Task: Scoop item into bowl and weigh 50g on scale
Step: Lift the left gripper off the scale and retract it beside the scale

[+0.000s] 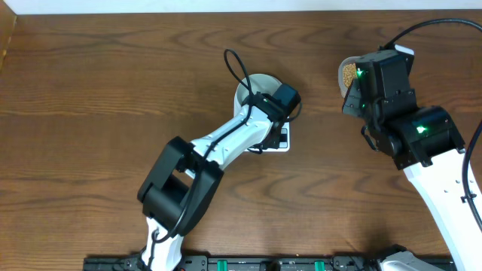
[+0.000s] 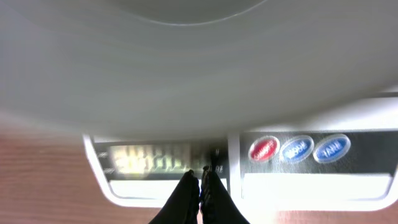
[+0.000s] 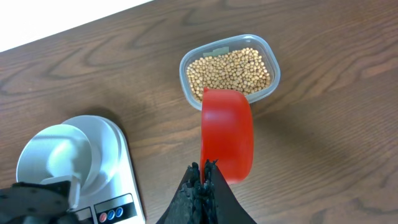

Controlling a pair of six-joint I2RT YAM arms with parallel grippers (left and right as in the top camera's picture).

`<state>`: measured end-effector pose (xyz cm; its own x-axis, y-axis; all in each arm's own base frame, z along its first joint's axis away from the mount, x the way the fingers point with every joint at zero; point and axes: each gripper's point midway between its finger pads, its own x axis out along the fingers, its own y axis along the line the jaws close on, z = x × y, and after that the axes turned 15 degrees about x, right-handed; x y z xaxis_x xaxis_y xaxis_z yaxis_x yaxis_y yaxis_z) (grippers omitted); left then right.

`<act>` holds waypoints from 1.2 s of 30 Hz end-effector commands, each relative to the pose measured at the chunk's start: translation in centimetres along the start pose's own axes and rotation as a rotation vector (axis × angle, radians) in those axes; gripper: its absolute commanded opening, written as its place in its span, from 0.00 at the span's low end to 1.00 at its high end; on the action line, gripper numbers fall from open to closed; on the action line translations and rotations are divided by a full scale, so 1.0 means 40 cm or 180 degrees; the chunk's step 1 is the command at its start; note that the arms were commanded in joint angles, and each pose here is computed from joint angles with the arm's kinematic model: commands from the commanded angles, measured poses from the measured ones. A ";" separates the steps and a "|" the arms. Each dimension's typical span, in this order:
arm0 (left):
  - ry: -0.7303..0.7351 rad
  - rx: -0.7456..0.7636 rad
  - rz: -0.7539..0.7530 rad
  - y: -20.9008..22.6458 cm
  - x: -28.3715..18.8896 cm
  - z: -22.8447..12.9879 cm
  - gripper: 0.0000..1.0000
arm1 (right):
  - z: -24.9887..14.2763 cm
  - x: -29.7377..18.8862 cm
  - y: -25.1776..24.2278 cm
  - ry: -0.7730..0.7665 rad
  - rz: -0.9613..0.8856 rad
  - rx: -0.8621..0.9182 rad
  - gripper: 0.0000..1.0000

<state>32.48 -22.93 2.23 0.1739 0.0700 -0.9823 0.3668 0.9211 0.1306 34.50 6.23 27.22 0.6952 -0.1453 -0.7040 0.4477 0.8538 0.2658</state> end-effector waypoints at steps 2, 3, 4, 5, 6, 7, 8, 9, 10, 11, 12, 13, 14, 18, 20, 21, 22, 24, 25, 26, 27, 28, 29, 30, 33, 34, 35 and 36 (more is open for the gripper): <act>-0.0224 0.0137 -0.0049 0.023 -0.101 0.009 0.07 | 0.026 -0.006 -0.006 -0.0100 -0.0035 0.0017 0.01; -0.0245 0.0168 -0.0053 0.025 -0.115 0.008 0.07 | 0.026 -0.006 -0.006 -0.0100 -0.0035 0.0017 0.01; -0.0266 0.0207 -0.0057 0.029 -0.132 0.005 0.07 | 0.026 -0.006 -0.006 -0.0100 -0.0035 0.0017 0.01; -0.0284 0.0225 -0.0060 0.033 -0.147 0.001 0.07 | 0.026 -0.006 -0.006 -0.0099 -0.0035 0.0016 0.01; -0.0300 0.0249 -0.0063 0.037 -0.161 -0.002 0.07 | 0.026 -0.006 -0.006 -0.0099 -0.0035 0.0016 0.01; -0.0320 0.0295 -0.0065 0.040 -0.176 -0.005 0.07 | 0.026 -0.006 -0.006 -0.0099 -0.0035 0.0016 0.01; -0.0339 0.0342 -0.0066 0.044 -0.191 -0.009 0.07 | 0.026 -0.006 -0.006 -0.0099 -0.0035 0.0016 0.01; -0.0354 0.0374 -0.0068 0.047 -0.203 -0.012 0.07 | 0.026 -0.006 -0.006 -0.0099 -0.0035 0.0016 0.01; -0.0372 0.0411 -0.0071 0.051 -0.215 -0.016 0.07 | 0.026 -0.006 -0.006 -0.0101 -0.0035 0.0017 0.01; -0.0388 0.0475 -0.0107 0.049 -0.227 -0.019 0.07 | 0.026 -0.006 -0.006 -0.0100 -0.0036 0.0016 0.01; -0.0403 0.0547 -0.0181 0.045 -0.236 -0.021 0.07 | 0.026 -0.006 -0.006 -0.0100 -0.0036 0.0015 0.01; -0.0421 0.0641 -0.0308 0.036 -0.247 -0.023 0.07 | 0.026 -0.006 -0.006 -0.0100 -0.0037 0.0015 0.01; -0.0440 0.0721 -0.0457 0.027 -0.258 -0.025 0.07 | 0.025 -0.006 -0.007 -0.0098 -0.0040 0.0012 0.01; -0.0502 0.0845 -0.0859 0.035 -0.287 -0.025 0.07 | 0.029 -0.007 -0.012 -0.0128 -0.0077 0.0000 0.01; -0.0516 0.0845 -0.0914 0.059 -0.293 -0.025 0.07 | 0.031 -0.007 -0.013 -0.0143 -0.0089 0.0000 0.01; -0.0521 0.0841 -0.0918 0.076 -0.294 -0.025 0.07 | 0.032 -0.007 -0.015 -0.0149 -0.0095 0.0001 0.01; -0.0525 0.0828 -0.0904 0.091 -0.294 -0.024 0.07 | 0.033 -0.007 -0.015 -0.0154 -0.0100 0.0001 0.01; -0.0527 0.0804 -0.0882 0.115 -0.292 -0.022 0.08 | 0.032 -0.007 -0.015 -0.0152 -0.0101 0.0000 0.01; -0.0529 0.0790 -0.0872 0.126 -0.290 -0.021 0.17 | 0.032 -0.007 -0.016 -0.0150 -0.0104 -0.0003 0.01; -0.0530 0.0754 -0.0862 0.137 -0.288 -0.019 0.55 | 0.031 -0.007 -0.017 -0.0145 -0.0109 -0.0015 0.01; -0.0533 0.0739 -0.0859 0.141 -0.287 -0.018 0.66 | 0.030 -0.007 -0.018 -0.0140 -0.0113 -0.0019 0.01; -0.0541 0.0738 -0.0854 0.142 -0.288 -0.016 0.77 | 0.029 -0.007 -0.018 -0.0135 -0.0117 -0.0023 0.01; -0.0552 0.0738 -0.0844 0.143 -0.288 -0.014 0.82 | 0.028 -0.007 -0.020 -0.0128 -0.0124 -0.0028 0.01; -0.0561 0.0738 -0.0844 0.143 -0.288 -0.012 0.83 | 0.027 -0.007 -0.021 -0.0123 -0.0130 -0.0031 0.01; -0.0565 0.0737 -0.0846 0.143 -0.288 -0.011 0.83 | 0.024 -0.007 -0.023 -0.0111 -0.0142 -0.0037 0.01; -0.0564 0.0737 -0.0846 0.143 -0.288 -0.012 0.83 | 0.024 -0.007 -0.023 -0.0111 -0.0142 -0.0037 0.01; -0.0564 0.0737 -0.0846 0.143 -0.288 -0.012 0.84 | 0.024 -0.007 -0.023 -0.0112 -0.0141 -0.0038 0.01; -0.0564 0.0737 -0.0846 0.143 -0.288 -0.012 0.84 | 0.024 -0.007 -0.023 -0.0112 -0.0141 -0.0038 0.01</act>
<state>32.31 -18.37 13.77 0.1853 -0.2328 -0.9547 0.5949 0.7998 -0.0796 34.22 5.73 27.06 0.6848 -0.1723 -0.7080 0.4591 0.8565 0.2357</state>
